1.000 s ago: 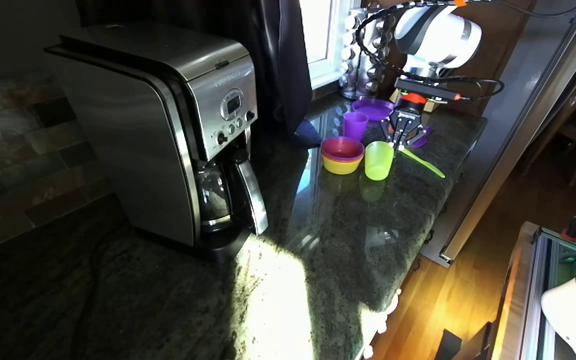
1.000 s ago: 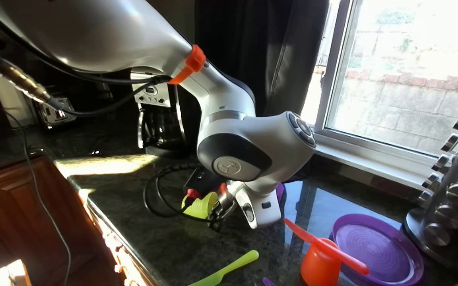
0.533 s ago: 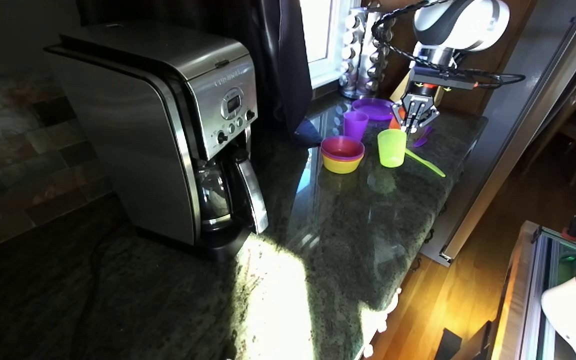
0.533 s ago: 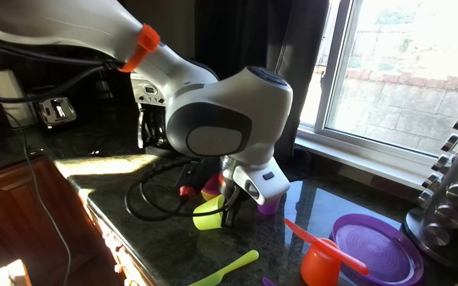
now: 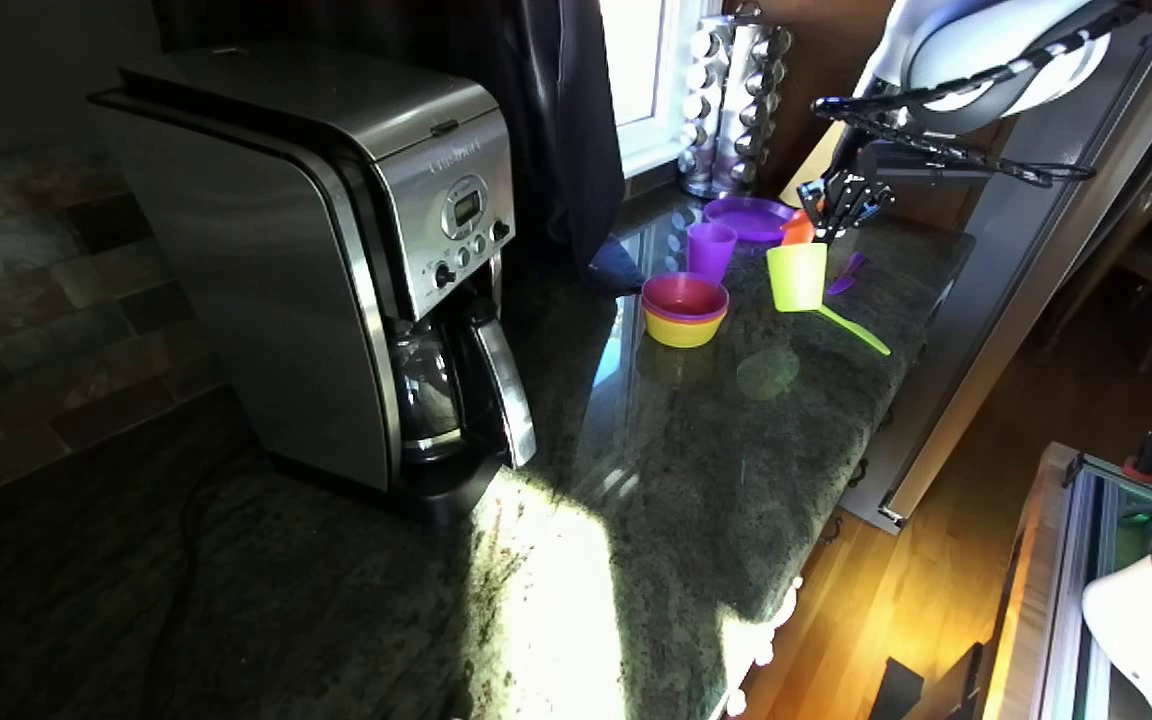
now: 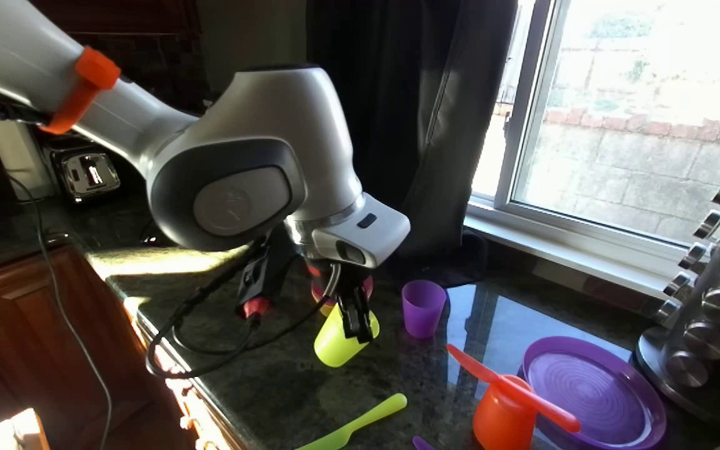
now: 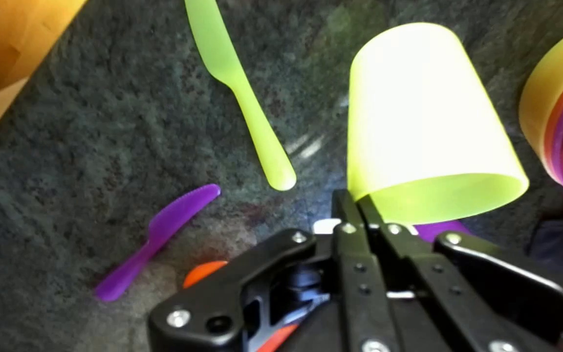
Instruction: Remove the yellow knife from the top of the yellow cup then place the cup upside down.
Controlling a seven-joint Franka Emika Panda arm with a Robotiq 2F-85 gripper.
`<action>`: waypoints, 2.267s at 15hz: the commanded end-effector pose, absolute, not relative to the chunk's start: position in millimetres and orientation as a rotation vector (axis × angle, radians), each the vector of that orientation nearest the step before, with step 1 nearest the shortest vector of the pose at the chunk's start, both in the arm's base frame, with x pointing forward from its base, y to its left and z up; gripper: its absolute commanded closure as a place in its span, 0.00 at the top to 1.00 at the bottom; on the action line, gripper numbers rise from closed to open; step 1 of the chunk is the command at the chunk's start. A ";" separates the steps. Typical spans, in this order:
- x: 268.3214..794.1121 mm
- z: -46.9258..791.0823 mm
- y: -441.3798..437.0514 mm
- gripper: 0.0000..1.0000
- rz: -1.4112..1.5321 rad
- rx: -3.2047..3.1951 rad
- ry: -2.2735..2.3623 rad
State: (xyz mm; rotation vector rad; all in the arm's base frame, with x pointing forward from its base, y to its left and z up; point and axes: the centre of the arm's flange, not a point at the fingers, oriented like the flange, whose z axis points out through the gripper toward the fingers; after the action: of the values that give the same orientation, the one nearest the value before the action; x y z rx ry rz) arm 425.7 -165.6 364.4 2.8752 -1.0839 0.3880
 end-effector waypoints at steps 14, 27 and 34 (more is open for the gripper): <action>396.1 345.9 -142.1 0.01 0.976 2.666 -0.967; 401.3 317.9 -136.9 0.01 0.947 2.571 -1.126; 405.2 301.4 -136.6 0.01 0.898 2.549 -1.160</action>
State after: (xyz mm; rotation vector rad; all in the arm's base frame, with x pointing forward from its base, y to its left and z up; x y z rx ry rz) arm 398.8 -139.3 335.3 2.5823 -1.1407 0.8973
